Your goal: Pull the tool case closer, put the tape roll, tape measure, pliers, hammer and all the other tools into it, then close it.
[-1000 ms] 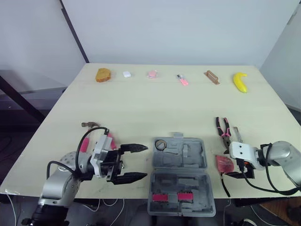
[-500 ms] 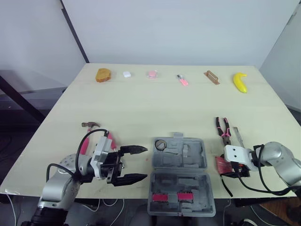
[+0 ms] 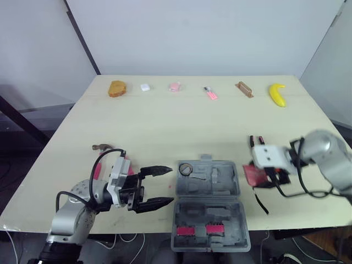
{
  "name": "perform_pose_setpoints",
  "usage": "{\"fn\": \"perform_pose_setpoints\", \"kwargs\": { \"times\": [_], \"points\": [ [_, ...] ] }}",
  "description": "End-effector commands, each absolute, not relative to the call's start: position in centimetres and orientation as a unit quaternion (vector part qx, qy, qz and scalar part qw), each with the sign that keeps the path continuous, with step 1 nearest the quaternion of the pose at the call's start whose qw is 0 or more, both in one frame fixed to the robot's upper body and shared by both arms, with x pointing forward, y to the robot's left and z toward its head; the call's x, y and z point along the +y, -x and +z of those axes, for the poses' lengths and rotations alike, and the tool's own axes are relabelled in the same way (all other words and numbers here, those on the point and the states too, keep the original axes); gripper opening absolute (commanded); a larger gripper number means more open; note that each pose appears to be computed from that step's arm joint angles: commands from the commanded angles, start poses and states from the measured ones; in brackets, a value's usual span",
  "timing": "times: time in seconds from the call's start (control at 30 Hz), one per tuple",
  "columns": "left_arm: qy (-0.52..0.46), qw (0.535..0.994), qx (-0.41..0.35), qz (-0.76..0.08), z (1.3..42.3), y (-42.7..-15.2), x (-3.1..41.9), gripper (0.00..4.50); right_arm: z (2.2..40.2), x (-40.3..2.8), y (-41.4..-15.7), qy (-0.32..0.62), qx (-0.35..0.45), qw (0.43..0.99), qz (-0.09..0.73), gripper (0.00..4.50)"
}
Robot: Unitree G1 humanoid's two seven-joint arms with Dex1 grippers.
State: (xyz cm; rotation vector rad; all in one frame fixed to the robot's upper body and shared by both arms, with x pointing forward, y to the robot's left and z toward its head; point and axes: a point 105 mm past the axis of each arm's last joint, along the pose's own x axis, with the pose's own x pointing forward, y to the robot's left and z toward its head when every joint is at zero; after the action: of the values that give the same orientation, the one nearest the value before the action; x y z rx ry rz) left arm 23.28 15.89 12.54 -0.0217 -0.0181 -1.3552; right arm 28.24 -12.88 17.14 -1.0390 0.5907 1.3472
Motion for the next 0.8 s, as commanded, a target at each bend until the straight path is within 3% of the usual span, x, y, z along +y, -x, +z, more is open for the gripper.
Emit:
{"fn": "perform_pose_setpoints", "kwargs": {
  "times": [0.03,0.37,0.8],
  "points": [
    [0.017,0.805,-0.027,-0.593,13.3,-23.7,16.5,4.50,17.3,-9.7,-28.3,0.429,0.278,0.606,0.609,2.89],
    [0.020,0.832,-0.011,-0.554,12.8,-23.1,17.6,4.50,12.3,-8.8,-31.9,0.492,0.343,0.584,0.548,2.89],
    [0.015,0.827,-0.005,-0.562,12.9,-22.7,17.6,4.50,10.0,-8.8,-33.3,0.494,0.360,0.597,0.520,2.89]
  ]
}}
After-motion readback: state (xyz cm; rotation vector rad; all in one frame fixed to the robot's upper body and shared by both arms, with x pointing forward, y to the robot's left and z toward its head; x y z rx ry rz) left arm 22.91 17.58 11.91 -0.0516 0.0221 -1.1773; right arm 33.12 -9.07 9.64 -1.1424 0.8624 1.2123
